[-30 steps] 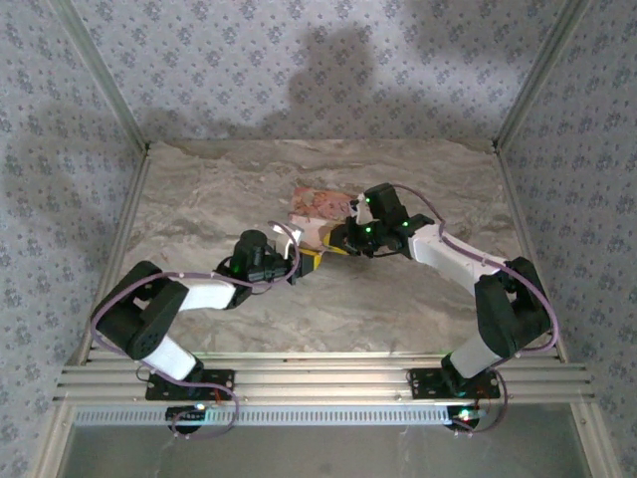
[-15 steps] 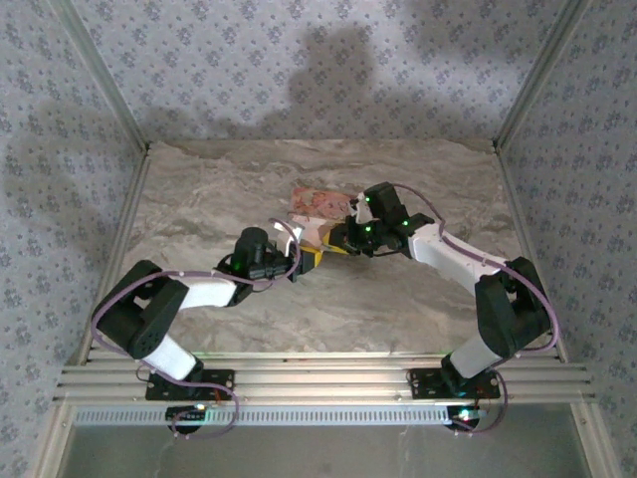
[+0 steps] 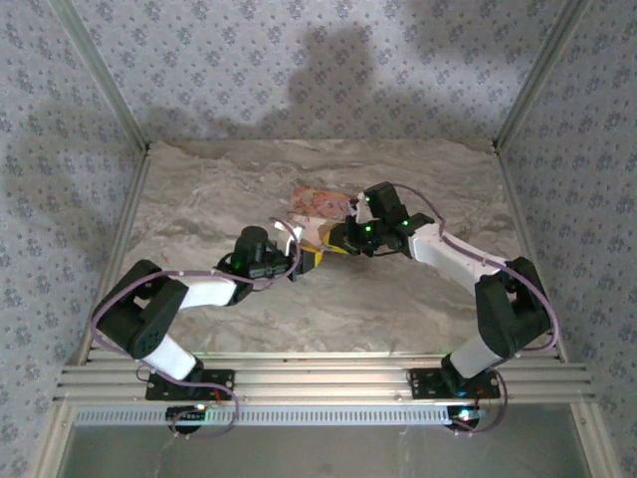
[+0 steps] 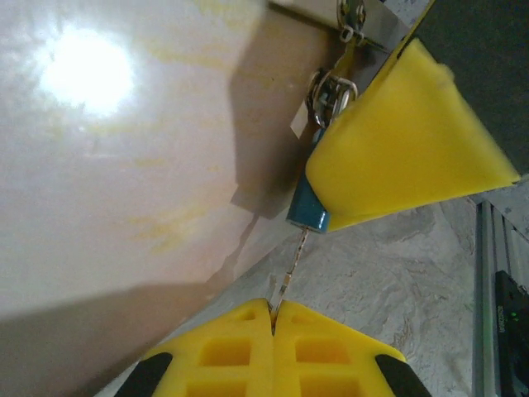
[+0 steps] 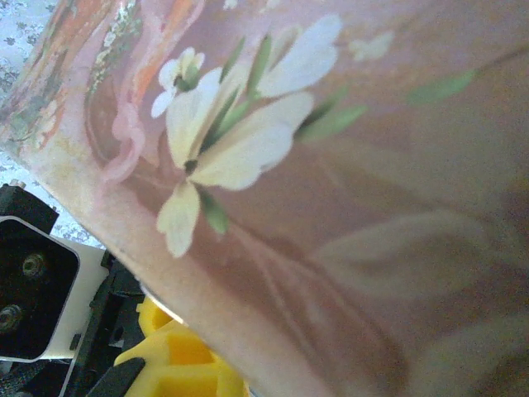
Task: Unlock the padlock with the key
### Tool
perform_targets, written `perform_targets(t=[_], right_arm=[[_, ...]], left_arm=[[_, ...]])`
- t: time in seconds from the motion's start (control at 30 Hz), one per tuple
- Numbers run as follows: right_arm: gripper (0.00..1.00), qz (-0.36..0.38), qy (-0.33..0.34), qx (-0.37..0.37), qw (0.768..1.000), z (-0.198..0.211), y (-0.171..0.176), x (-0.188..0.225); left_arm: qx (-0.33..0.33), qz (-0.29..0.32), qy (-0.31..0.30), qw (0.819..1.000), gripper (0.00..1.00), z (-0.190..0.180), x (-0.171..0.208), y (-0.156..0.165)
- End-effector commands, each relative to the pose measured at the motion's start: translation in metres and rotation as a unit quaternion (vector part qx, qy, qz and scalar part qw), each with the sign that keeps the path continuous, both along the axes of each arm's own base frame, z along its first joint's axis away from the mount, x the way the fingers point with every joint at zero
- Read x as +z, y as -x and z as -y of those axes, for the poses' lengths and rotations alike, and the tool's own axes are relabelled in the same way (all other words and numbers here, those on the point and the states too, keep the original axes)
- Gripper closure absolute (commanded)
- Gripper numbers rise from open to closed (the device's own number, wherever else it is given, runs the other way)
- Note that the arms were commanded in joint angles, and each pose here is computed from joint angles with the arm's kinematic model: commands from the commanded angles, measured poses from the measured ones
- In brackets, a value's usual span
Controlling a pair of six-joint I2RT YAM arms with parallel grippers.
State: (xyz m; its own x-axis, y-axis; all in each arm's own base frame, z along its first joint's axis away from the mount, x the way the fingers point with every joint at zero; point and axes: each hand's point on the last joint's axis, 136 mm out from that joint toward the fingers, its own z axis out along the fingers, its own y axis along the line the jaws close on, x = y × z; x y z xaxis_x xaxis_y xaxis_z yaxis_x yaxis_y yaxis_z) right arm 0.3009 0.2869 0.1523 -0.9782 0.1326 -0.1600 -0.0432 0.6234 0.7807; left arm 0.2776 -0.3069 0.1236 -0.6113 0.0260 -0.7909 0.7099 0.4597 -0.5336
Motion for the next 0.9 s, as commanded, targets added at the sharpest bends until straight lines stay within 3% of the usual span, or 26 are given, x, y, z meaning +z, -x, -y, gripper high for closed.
perform_targets(t=[0.0,0.33,0.67,0.87], right_arm=[[1.00,0.030,-0.036,0.018,0.999,-0.013,-0.006,0.032],[1.00,0.024,-0.034,0.029,0.999,-0.021,-0.002,0.030],[1.00,0.011,-0.019,0.039,0.999,-0.023,0.006,0.015],[1.00,0.004,-0.004,0.035,0.999,-0.020,0.009,-0.001]], left_arm=[[-0.004,0.023,0.005,1.000,1.00,0.005,0.015,-0.008],[0.006,0.021,-0.008,1.000,1.00,0.006,0.017,-0.015],[0.012,0.024,0.085,0.996,1.00,-0.002,0.048,-0.027],[0.009,0.022,0.077,0.997,1.00,-0.001,0.040,-0.024]])
